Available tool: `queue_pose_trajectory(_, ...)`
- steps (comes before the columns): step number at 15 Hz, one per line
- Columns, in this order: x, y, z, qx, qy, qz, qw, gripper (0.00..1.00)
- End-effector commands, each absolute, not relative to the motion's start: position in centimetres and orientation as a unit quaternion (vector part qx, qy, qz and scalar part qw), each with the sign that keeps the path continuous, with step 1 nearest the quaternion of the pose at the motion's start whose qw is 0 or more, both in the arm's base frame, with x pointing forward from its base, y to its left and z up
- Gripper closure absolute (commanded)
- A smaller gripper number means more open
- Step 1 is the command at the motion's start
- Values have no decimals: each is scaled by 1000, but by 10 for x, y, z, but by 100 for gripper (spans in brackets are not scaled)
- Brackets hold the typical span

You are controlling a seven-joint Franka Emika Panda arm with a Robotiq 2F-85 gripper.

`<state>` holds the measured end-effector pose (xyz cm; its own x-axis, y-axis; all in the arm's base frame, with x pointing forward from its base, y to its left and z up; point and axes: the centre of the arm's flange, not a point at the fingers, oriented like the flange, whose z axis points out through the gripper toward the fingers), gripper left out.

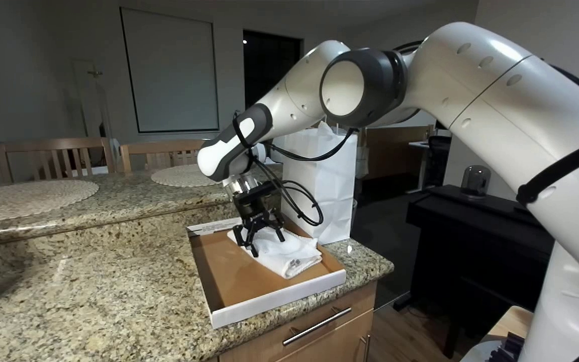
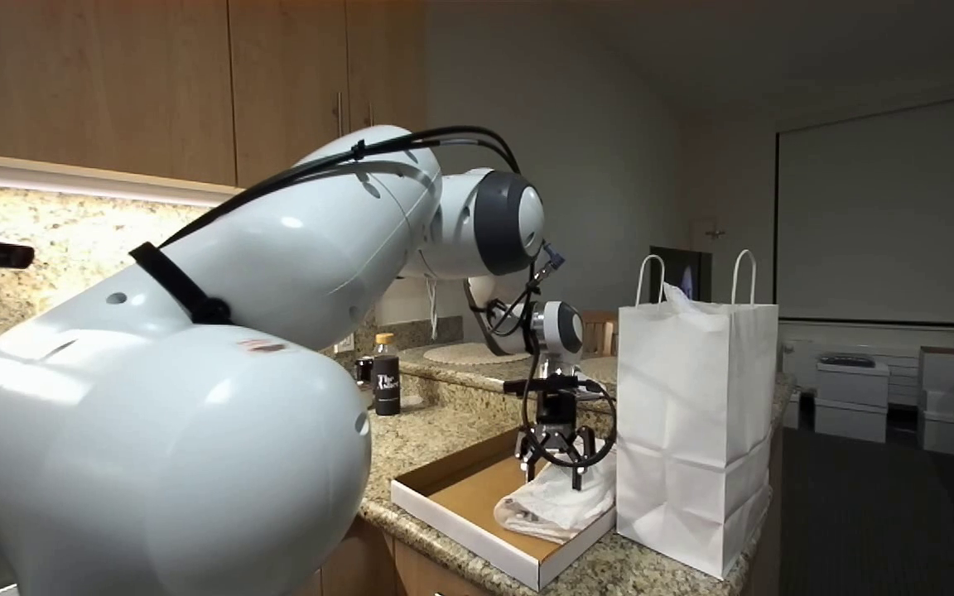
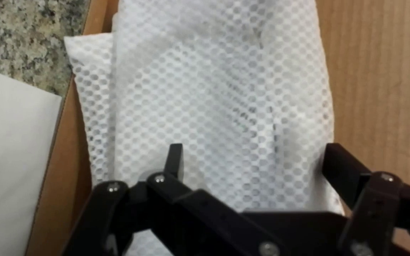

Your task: Put the white towels inside the white paper bag

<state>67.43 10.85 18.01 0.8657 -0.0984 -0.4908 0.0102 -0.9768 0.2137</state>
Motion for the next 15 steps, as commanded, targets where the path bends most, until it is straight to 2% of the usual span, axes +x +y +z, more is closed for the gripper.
queue_pose_trajectory(1, 686, 107, 171, 953, 14, -295, 59, 25)
queue_pose_trajectory(2, 686, 107, 168, 952, 19, -302, 50, 26)
queue_pose_trajectory(7, 688, 100, 169, 947, 24, -319, 21, 61)
queue_pose_trajectory(13, 682, 92, 177, 938, 39, -343, -37, 97)
queue_pose_trajectory(15, 675, 84, 190, 934, 58, -345, -69, 100)
